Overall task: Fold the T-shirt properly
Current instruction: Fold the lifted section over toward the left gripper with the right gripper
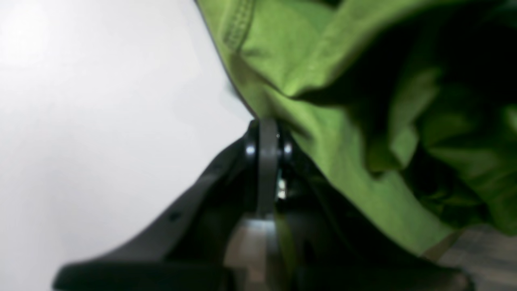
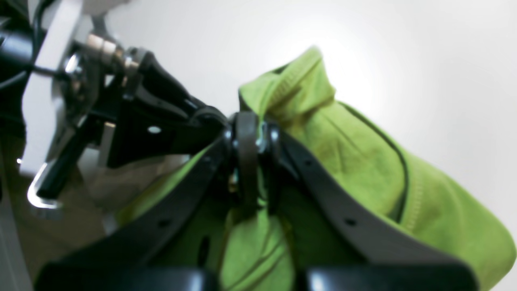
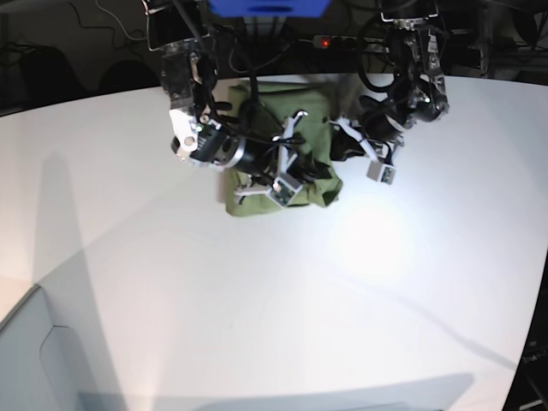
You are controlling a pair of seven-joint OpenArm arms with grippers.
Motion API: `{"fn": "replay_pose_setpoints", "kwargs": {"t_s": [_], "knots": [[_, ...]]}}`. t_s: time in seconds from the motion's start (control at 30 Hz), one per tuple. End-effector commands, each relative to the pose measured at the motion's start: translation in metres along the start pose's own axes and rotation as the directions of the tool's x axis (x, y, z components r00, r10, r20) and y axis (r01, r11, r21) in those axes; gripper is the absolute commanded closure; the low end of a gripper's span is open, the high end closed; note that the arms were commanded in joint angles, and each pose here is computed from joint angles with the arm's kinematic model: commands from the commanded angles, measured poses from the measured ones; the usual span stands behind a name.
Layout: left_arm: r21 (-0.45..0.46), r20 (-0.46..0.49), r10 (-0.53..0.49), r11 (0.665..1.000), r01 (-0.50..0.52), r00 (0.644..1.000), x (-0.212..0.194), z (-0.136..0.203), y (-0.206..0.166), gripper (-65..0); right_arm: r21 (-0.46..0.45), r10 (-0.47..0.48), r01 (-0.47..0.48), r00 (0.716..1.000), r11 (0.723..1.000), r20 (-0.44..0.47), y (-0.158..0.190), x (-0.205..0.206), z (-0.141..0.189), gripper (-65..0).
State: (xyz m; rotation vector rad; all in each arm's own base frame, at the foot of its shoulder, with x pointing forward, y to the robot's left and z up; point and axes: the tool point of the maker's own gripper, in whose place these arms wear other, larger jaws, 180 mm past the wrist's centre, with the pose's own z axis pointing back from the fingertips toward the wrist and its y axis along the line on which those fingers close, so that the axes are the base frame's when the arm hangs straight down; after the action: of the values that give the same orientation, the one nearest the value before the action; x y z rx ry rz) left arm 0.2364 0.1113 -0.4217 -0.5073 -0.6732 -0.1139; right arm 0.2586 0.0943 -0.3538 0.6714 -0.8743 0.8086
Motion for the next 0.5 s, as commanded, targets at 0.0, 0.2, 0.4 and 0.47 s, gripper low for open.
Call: {"fn": "replay_pose_setpoints", "kwargs": {"t_s": [0.0,0.2,0.4,0.47], "knots": [[0.017,-0.019,-0.019,1.000,0.019,1.000,-0.003,0.006,0.005,0.0,0.006,0.021,-0.022,0.996,1.000,0.092,-0.001,0.027,0.003,-0.3],[0.020,-0.026,-0.019,1.000,0.019,0.999,-0.006,0.007,0.007,0.0,-0.094,0.077,-0.062,0.984,0.994,0.163,-0.022,0.057,0.030,-0.3],[0.019,-0.026,-0.018,1.000,0.018,1.000,-0.006,0.007,0.006,0.0,-0.128,0.046,-0.025,0.986,0.991,0.160,-0.035,0.049,0.036,-0.3],[0.018,-0.025,-0.017,1.000,0.017,1.000,-0.006,0.007,0.006,0.0,-0.101,0.011,0.003,0.991,0.995,0.132,-0.031,0.035,0.027,-0.3]]}}
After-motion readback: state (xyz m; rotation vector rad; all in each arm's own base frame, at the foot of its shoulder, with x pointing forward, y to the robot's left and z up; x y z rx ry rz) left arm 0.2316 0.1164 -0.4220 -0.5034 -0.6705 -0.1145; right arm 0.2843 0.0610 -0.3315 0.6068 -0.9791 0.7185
